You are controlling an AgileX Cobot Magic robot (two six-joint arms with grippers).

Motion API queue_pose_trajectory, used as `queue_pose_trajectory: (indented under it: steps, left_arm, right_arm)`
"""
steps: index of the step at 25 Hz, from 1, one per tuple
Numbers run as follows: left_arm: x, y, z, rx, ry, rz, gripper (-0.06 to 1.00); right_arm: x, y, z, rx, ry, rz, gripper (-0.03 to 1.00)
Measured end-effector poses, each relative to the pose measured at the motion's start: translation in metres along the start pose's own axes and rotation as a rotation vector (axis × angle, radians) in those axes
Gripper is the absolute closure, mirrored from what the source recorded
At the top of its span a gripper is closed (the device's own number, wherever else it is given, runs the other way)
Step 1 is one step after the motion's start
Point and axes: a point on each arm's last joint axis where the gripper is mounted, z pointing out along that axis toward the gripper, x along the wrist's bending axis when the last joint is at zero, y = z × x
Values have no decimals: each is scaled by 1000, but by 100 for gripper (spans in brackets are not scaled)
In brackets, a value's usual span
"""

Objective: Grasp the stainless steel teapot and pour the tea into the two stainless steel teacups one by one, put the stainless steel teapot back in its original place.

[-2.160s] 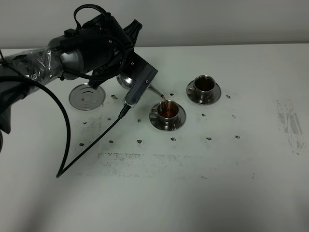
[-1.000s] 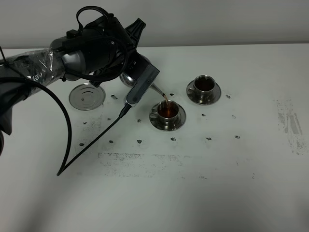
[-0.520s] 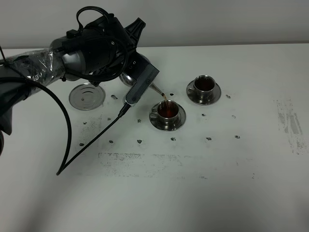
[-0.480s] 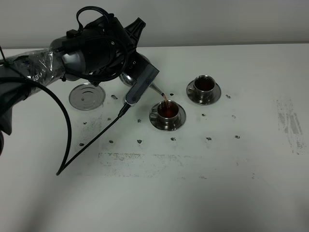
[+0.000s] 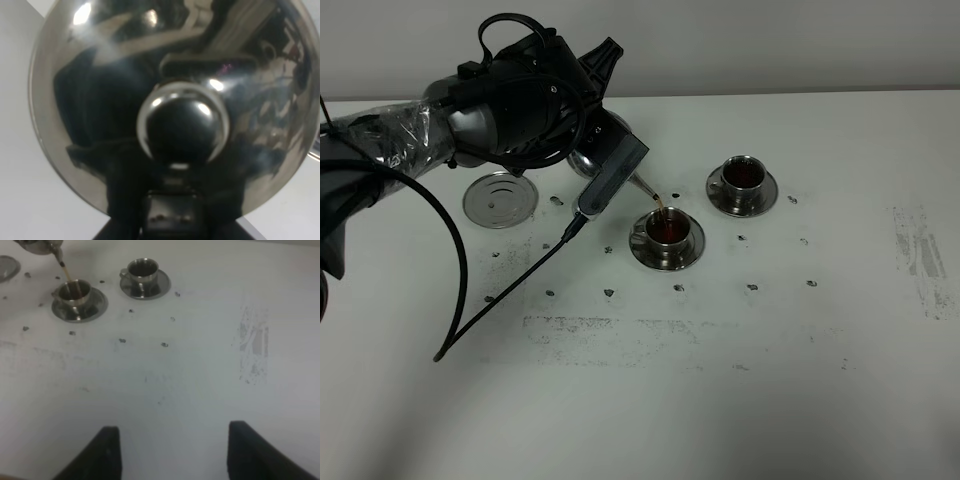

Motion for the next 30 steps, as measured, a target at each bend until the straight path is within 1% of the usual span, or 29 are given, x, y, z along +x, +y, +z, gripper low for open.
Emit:
queue_pose_trajectory:
  steps: [30]
  left_arm:
    - [1,-2,0,18,9,26,76]
  right_arm:
    - [0,0,0,0,0,0,51]
